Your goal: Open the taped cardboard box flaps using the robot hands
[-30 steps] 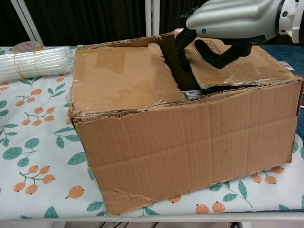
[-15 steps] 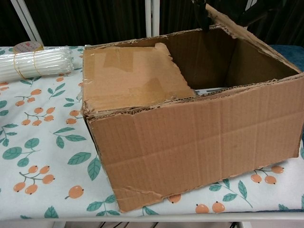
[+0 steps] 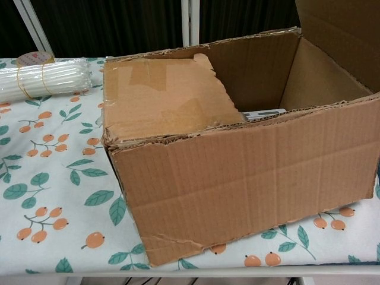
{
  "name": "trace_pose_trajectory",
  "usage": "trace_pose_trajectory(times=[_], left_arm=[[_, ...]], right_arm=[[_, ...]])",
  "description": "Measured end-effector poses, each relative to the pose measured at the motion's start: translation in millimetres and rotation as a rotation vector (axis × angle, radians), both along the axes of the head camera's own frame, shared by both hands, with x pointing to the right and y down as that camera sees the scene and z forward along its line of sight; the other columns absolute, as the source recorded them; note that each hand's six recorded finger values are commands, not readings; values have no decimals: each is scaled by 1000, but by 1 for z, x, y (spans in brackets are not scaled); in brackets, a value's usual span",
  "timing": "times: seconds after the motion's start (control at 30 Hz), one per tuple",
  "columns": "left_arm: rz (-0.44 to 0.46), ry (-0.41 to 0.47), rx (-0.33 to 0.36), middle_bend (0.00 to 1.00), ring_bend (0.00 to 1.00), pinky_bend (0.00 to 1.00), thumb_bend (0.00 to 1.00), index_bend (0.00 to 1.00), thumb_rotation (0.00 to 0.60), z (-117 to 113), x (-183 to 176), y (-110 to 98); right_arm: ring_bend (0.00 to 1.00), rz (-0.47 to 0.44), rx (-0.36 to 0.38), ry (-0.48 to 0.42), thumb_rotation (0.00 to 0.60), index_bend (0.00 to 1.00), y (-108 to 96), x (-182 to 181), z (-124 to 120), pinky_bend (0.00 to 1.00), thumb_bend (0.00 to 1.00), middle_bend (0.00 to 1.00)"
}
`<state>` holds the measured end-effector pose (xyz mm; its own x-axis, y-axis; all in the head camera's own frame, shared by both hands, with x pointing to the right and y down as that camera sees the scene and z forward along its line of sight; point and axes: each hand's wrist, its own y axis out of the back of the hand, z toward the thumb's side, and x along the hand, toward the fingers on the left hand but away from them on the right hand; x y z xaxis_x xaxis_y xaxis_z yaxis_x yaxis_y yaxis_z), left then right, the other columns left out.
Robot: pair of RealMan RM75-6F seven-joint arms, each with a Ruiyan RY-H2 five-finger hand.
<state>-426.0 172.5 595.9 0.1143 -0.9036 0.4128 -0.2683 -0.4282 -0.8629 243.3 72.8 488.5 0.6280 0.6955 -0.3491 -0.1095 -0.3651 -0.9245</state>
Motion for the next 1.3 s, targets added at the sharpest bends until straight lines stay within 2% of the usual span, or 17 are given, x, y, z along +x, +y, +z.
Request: trace_pose_trajectory(times=[0.2,0.43,0.6,0.7,0.83,0.87,0.93,1.03,1.1,1.17,1.3], left_arm=[[22,-3,-8,136,91,208,0,113,198,3,11,-2],[36,-7,-11,136,91,207,0,113,198,2,20,-5],[50,-4,-13,136,91,207,0,113,197,2,26,-5],[49,-1,-14,136,91,207,0,113,195,2,27,-5],[48,-2,-9,136,91,207,0,113,198,2,27,-4],[47,-4,-5,136,91,207,0,112,197,2,27,-4],[46,-8,-2,136,91,207,0,112,197,2,25,-3],[39,-14,4,136,91,207,0,110,194,1,22,-2],[35,-23,13,136,91,207,0,107,193,-1,19,-2],[34,-34,23,134,91,207,0,102,193,-2,16,-2],[42,-57,48,131,91,207,4,89,214,-6,11,-2]], right_arm=[[0,64,11,2,600,476,5,36,-11,0,819,383],[0,195,8,22,600,474,11,98,-15,0,815,382],[0,267,12,-30,600,427,14,127,-25,0,807,364],[0,276,28,-73,600,302,17,134,-34,0,798,293],[0,244,11,-77,600,32,19,123,-27,0,758,100],[0,233,12,-71,600,7,19,119,-24,0,714,65],[0,199,30,-52,600,0,18,108,-17,0,520,10],[0,135,72,-10,600,0,16,87,-3,0,227,0],[0,89,105,14,600,0,15,71,9,0,111,0],[0,33,143,37,600,0,13,47,27,0,21,0],[0,-58,172,51,600,0,11,-1,64,0,0,0]])
